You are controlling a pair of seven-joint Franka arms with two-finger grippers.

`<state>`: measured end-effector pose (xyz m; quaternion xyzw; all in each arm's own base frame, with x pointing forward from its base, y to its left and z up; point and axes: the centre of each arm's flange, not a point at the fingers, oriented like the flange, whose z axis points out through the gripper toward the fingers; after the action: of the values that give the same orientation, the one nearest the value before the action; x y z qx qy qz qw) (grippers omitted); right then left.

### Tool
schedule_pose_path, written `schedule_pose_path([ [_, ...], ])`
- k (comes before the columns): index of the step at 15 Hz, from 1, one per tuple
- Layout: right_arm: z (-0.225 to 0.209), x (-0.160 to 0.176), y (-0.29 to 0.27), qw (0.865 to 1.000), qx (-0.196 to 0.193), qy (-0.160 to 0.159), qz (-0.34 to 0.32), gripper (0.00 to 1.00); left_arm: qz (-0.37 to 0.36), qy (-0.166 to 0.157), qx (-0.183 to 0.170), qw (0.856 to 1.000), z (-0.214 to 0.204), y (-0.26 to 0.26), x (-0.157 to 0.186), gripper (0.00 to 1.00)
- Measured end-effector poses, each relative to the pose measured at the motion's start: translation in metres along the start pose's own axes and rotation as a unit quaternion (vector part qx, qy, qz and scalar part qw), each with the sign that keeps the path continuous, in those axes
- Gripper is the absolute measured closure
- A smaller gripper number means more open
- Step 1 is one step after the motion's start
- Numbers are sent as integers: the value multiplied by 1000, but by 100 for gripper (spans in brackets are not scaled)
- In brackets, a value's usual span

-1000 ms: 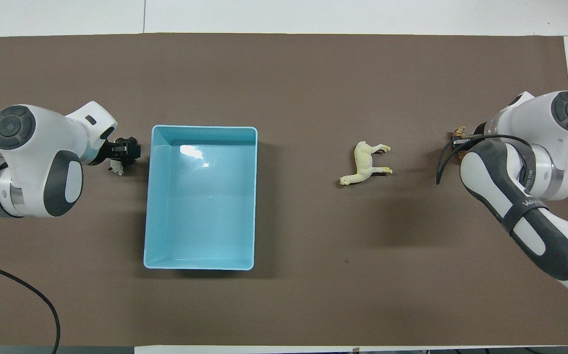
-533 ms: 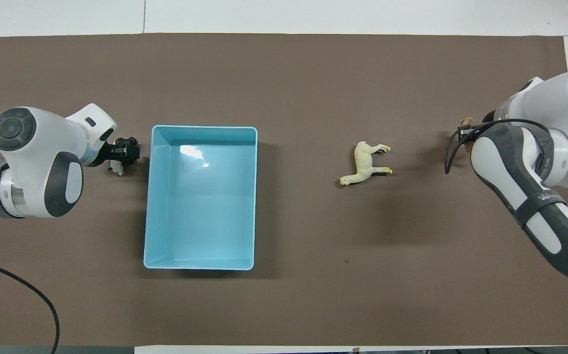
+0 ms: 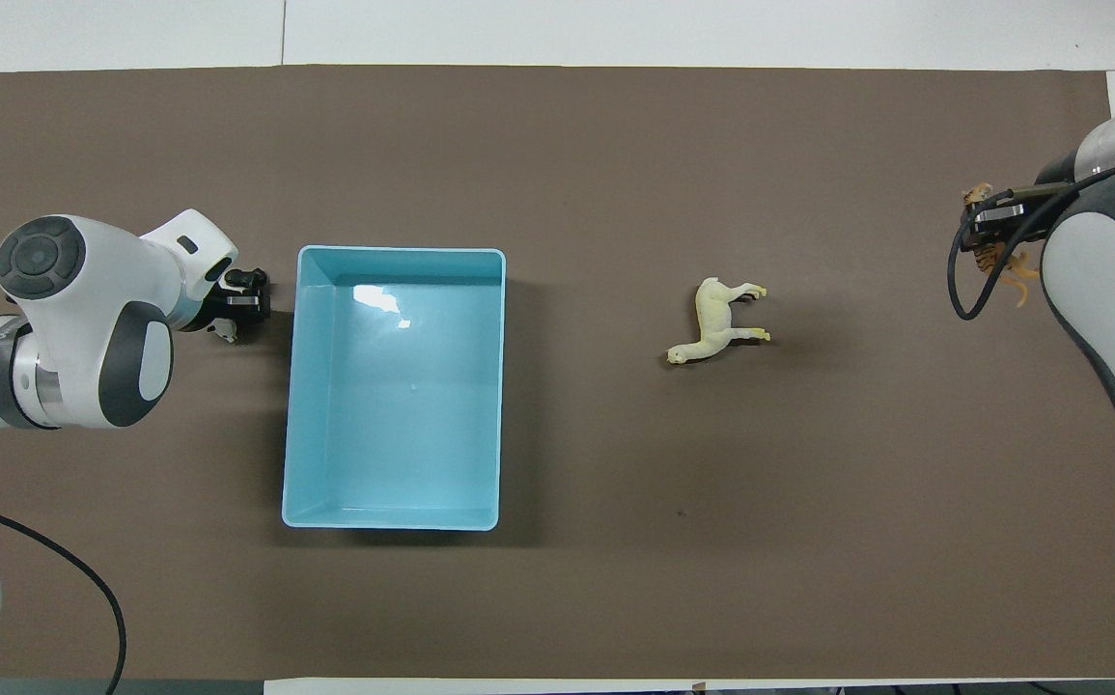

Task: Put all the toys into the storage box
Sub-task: 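Carry the panda over the blue box and drop it with the left gripper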

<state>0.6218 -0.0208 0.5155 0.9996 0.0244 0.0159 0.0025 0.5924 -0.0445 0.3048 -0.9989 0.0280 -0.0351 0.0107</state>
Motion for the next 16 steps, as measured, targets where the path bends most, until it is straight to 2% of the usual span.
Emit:
schedule_pose_path([
  [3, -1, -1, 0, 1000, 0, -3, 0, 67, -5, -19, 4, 1000, -34, -5, 17, 45],
  [6, 0, -1, 1, 1000, 0, -3, 1, 67, -9, -50, 9, 999, -125, -1, 43, 45],
  [7, 0, -1, 1, 1000, 0, -3, 1, 67, -12, -56, 11, 998, -154, 9, 43, 45],
  [9, 0, -1, 0, 1000, 0, -5, 0, 67, -25, -62, 15, 998, -185, 44, 33, 45],
  [11, -1, -1, 0, 1000, 0, -4, 2, 67, -46, -71, 22, 996, -186, 101, 14, 45],
  [13, -2, -1, -5, 1000, 1, -4, 9, 67, -60, -81, 32, 994, -165, 159, -13, 45],
  [16, -9, -3, -37, 999, 6, -6, 32, 67, -61, -75, 37, 995, -134, 207, -54, 45],
])
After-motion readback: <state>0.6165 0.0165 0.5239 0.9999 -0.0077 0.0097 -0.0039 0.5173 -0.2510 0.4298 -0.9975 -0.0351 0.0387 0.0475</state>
